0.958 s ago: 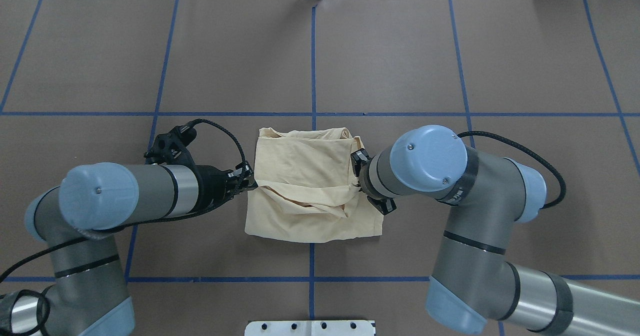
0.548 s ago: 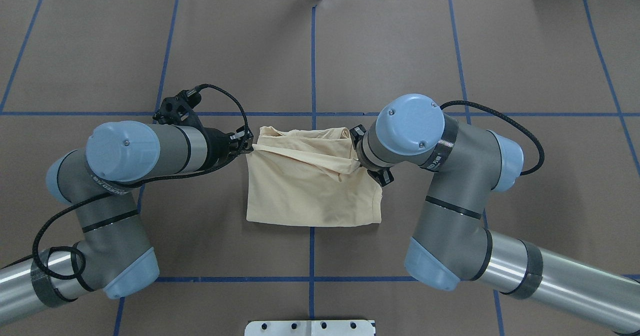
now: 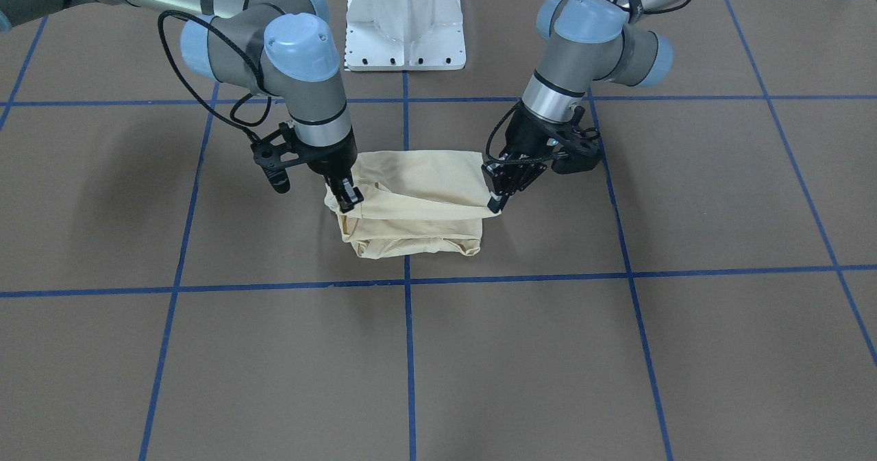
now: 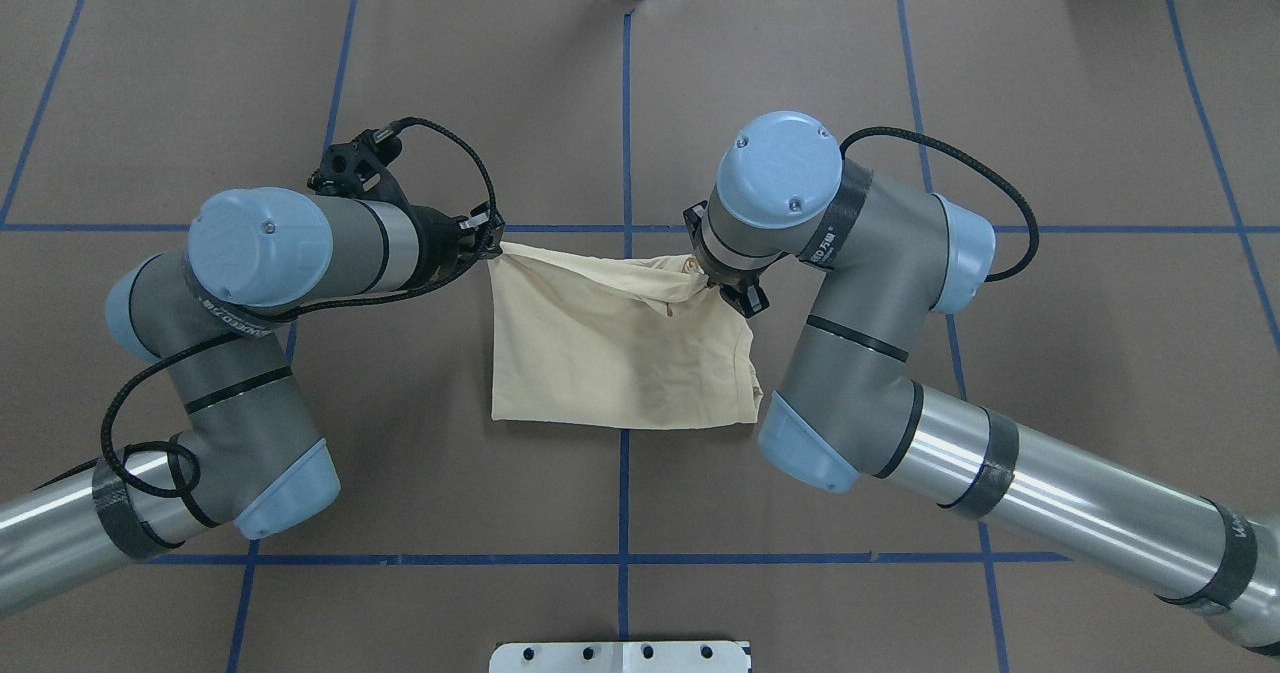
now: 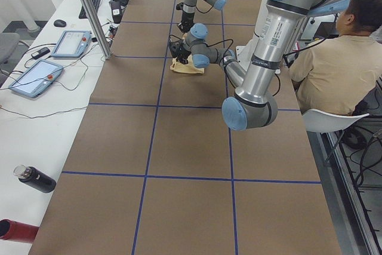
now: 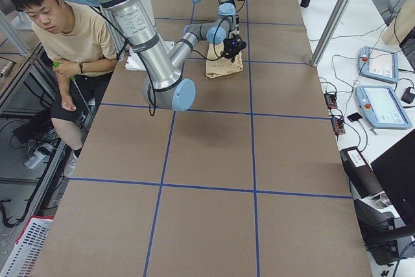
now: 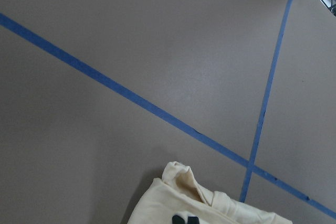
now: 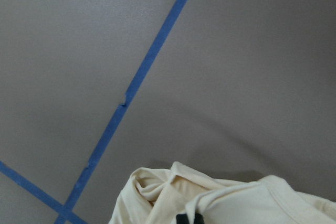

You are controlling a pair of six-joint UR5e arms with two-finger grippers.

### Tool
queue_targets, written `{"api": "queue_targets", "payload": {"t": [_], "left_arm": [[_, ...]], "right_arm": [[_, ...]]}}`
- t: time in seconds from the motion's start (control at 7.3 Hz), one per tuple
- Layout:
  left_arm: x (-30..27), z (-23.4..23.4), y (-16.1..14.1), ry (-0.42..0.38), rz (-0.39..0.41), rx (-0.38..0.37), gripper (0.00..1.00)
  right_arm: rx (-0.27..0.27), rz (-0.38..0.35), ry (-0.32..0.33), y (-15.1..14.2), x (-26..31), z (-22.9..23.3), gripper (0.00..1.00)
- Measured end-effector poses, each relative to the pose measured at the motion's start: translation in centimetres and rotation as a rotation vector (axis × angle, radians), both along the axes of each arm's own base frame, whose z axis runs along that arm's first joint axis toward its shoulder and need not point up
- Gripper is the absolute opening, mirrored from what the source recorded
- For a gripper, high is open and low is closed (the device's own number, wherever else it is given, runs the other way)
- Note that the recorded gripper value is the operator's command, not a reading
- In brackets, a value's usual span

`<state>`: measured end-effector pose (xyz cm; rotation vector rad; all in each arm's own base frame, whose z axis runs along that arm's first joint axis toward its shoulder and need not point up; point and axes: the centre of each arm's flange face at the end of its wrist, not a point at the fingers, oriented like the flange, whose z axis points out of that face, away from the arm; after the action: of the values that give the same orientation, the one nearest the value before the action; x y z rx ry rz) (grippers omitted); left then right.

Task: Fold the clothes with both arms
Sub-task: 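Release the folded edge and raise both grippers away from the shirt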

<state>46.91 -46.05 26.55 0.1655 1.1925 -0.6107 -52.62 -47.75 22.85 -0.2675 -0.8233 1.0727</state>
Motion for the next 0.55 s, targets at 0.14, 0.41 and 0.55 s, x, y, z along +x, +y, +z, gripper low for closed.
{"api": "queue_targets", "payload": {"t": [0.14, 0.41, 0.55], "left_arm": [[0.6, 0.6, -0.6, -0.012, -0.001, -0.001, 0.00], [2.0, 2.9, -2.4, -0.025, -0.008, 0.004, 0.62], [2.2, 3.8, -4.1, -0.040, -0.018, 0.018, 0.62]], "right_arm": [[0.009, 0.006, -0.008, -1.2, -0.5, 0.6, 0.00], [0.041, -0.001, -0.001, -3.4, -0.7, 1.9, 1.00], [0.064, -0.015, 0.008, -4.8, -1.8, 2.5, 1.00]]}}
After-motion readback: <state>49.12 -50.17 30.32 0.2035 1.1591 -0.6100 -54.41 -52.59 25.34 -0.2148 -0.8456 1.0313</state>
